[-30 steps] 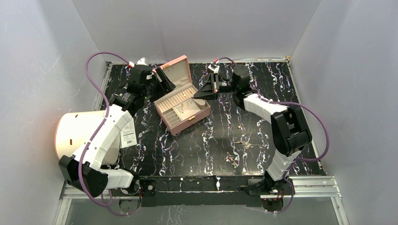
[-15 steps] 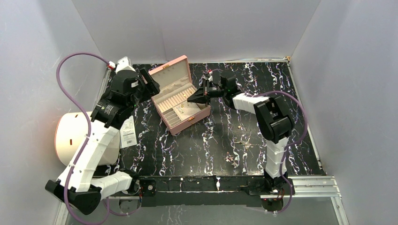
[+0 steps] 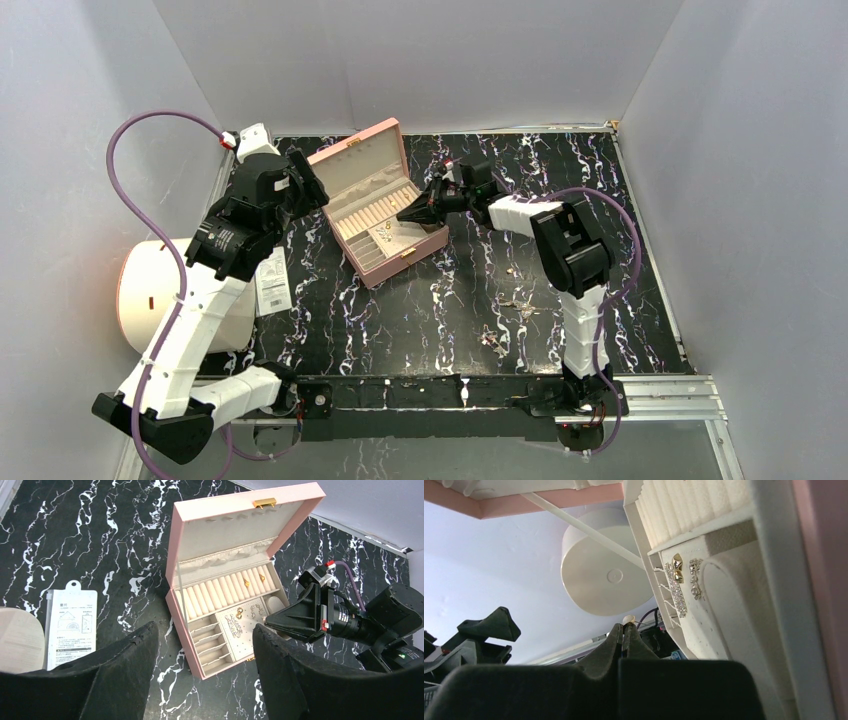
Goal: Organize the mixed jewelry
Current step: Place the jewelry in the jewelry box.
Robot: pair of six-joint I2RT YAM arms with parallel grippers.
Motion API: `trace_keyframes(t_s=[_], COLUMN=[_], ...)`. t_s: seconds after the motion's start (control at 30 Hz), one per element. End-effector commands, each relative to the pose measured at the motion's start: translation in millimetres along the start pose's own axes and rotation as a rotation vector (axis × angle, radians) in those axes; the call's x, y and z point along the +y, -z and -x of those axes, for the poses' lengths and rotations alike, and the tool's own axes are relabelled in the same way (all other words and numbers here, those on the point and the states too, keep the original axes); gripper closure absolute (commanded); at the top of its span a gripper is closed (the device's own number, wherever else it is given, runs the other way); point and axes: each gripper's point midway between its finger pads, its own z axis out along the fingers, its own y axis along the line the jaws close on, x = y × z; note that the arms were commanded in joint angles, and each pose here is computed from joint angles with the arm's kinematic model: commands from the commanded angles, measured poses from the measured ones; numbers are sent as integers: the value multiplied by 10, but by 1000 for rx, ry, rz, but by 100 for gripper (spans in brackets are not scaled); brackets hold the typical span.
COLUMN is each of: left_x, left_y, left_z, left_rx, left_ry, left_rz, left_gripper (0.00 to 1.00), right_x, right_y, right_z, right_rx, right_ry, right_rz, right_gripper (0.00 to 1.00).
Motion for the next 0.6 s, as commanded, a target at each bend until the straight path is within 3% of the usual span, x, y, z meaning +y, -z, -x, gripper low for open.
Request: trace_keyframes(t_s=[0.0,0.57], left_x=[94,101], left_y=[37,-22], left_z=[122,76], left_rx=[-45,-37], left_ry=[-15,-26], left_rz=[44,53], left_gripper=[33,32], right_x=[76,-152], right_y=[-84,-233], right_z=[10,-19], right_rx=[2,-23], right_ry=[44,114], right_rz=[-13,-168], right_gripper=[100,100])
